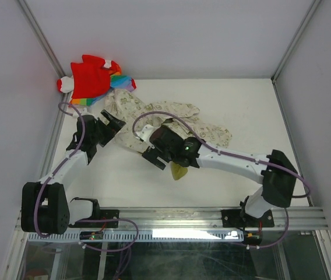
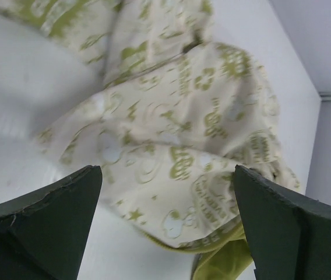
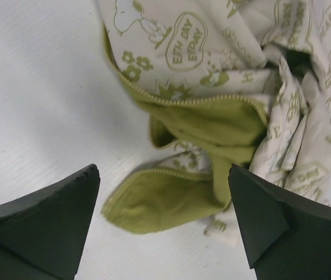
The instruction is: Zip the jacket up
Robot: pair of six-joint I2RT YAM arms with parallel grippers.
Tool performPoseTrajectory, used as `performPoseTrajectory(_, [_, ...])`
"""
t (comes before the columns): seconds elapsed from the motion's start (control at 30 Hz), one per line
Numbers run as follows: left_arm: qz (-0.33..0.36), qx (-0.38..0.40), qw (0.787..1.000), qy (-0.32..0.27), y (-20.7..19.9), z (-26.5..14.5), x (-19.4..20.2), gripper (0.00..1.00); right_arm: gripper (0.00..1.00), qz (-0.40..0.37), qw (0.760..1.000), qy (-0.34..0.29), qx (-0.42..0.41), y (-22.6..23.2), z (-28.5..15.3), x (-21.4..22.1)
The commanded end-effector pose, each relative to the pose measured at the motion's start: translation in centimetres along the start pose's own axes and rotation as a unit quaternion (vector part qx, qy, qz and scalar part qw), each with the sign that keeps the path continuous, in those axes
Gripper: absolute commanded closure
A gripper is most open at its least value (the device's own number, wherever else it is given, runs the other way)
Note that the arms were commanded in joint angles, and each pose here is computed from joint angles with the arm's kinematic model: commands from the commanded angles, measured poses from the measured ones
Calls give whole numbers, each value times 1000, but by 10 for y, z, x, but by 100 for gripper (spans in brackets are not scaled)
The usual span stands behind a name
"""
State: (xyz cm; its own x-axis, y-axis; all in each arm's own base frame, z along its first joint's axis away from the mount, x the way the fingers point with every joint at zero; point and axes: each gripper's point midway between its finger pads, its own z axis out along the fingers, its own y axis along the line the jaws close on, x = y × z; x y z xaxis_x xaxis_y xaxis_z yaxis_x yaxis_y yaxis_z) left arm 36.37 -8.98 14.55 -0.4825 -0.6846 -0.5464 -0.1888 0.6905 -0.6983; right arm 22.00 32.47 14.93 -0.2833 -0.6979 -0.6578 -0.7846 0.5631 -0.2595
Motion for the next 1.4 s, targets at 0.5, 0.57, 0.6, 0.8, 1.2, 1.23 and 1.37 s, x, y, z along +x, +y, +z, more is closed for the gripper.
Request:
performPoseTrajectory(0.5, [-119,-101,985,-73,70,-35,0,1,1,-321,939,77,96,-21,146,-8])
performPoseTrajectory(0.57, [-118,-101,984,-85,68,-41,-4,1,5,-320,935,75,133,-35,161,-9])
performPoseTrajectory(0.6, [-116,-98,984,-89,66,-43,-6,1,6,-320,932,77,151,-43,166,-10])
performPoseTrajectory(0.8, [-91,-67,988,-109,44,-59,-22,1,70,-252,955,32,152,-68,167,-47])
performPoseTrajectory(1.2, [72,59,986,-136,-64,-119,-82,1,100,32,983,-171,56,-109,-2,-215])
performPoseTrajectory(1.23, [87,71,984,-136,-74,-125,-86,1,100,66,979,-186,52,-117,-21,-224])
performPoseTrajectory(1.37, [134,120,977,-115,-109,-138,-92,1,100,204,955,-215,21,-149,-77,-234])
